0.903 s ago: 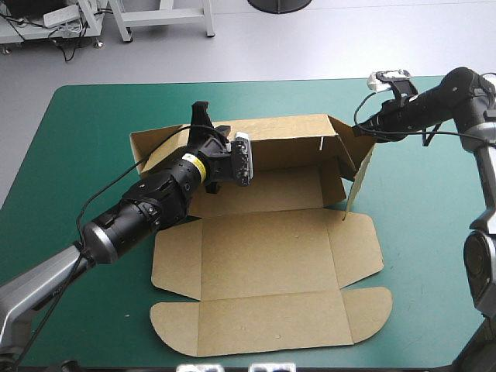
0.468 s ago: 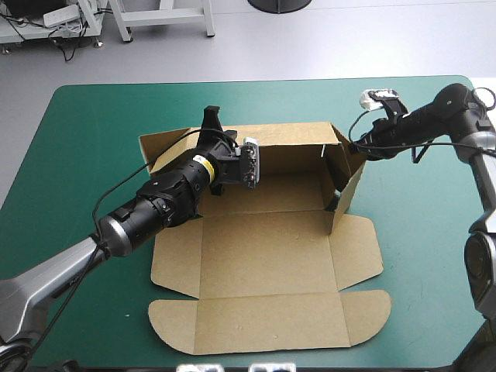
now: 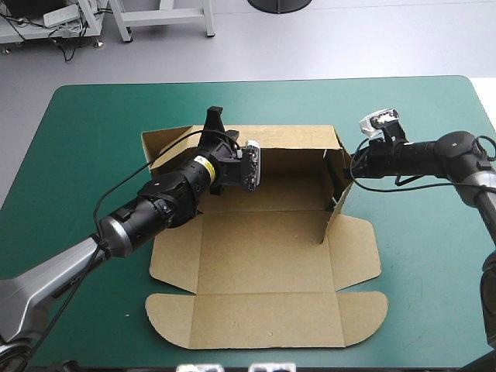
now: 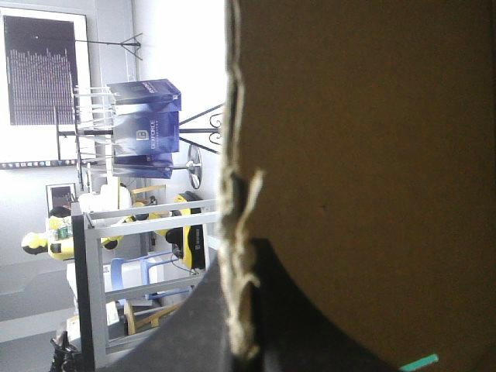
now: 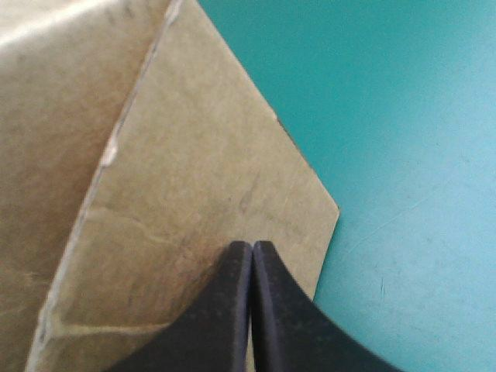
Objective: Fold the box
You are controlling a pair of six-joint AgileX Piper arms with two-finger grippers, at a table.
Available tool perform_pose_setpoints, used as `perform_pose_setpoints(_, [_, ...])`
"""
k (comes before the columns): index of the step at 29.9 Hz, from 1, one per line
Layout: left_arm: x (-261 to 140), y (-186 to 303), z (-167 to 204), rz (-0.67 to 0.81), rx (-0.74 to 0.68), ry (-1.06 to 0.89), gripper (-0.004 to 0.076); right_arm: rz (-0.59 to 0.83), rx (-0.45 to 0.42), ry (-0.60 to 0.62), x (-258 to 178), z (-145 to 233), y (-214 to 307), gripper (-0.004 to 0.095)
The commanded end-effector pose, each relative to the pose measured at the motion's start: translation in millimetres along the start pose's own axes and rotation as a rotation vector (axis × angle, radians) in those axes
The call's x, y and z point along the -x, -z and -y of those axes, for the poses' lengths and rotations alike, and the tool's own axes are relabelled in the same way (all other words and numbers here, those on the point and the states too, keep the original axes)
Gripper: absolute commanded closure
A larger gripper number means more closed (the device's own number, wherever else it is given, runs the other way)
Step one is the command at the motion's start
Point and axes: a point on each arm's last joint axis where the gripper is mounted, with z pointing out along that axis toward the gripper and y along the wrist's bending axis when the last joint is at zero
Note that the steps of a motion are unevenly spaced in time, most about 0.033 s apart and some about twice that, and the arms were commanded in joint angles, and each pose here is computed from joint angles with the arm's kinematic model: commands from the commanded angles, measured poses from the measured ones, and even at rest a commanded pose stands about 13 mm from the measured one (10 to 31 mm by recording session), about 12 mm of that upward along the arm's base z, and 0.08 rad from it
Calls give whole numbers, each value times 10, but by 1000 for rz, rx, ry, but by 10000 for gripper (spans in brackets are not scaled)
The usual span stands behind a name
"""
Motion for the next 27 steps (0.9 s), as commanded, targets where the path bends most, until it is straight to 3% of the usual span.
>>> perform_pose_setpoints(1, [3, 122, -110, 27, 58, -57, 733, 78, 16, 105, -15, -143, 107, 928])
perform_pose_setpoints(12, [-26, 91, 54, 21, 24, -67, 733, 157, 103, 174, -371, -322, 50, 928])
perform_pose_setpoints(18, [-26, 91, 54, 21, 24, -69, 733, 245, 97, 225, -414, -444, 143, 928])
perform_pose_setpoints(27, [-28, 91, 55, 20, 23, -65, 733, 242, 116, 281, -385, -634, 347, 928])
